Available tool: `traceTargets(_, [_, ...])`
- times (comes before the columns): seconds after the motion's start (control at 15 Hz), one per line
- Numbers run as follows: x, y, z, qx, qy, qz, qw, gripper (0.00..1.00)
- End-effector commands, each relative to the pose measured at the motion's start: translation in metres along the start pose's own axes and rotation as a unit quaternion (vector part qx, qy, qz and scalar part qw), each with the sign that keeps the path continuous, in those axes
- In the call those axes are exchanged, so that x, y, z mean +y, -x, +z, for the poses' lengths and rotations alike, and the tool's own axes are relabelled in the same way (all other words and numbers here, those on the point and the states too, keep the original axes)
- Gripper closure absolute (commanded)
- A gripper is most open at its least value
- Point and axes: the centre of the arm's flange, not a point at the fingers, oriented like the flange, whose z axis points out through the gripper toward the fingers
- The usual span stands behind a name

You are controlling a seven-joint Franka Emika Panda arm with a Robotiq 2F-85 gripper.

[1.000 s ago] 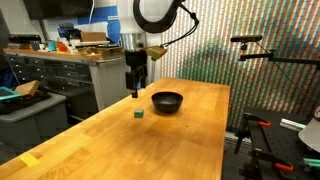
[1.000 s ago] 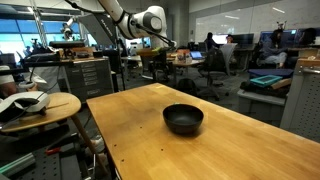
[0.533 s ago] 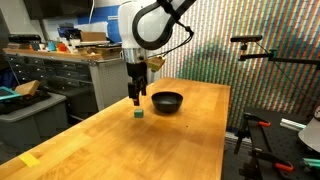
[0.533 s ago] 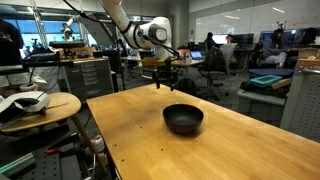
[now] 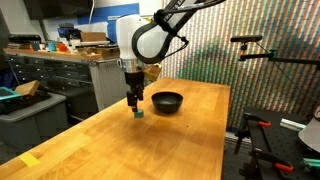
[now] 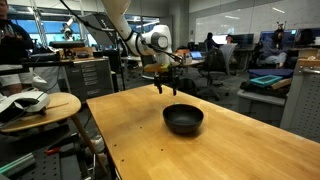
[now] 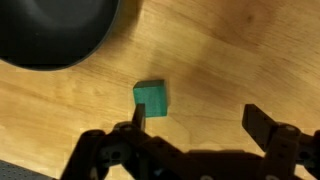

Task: Put the green block in the bowl

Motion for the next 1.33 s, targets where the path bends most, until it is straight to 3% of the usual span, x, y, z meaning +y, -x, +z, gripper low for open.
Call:
traceTargets(0.0, [0.003,-0.014,0.016,0.007,0.017,-0.019,0.9996,0.0])
traceTargets(0.93, [0.025,-0.033,0.059,-0.007,0.025,-0.008,0.9996,0.0])
traceTargets(1.0, [0.027,-0.033,0.061,-0.01,0.024,-0.008,0.9996,0.03])
traceTargets(1.13, [0.028,-0.032,0.064,-0.013,0.024,-0.011,0.9996,0.26])
traceTargets(1.27, [0.029,-0.03,0.066,-0.017,0.024,-0.014,0.9995,0.38])
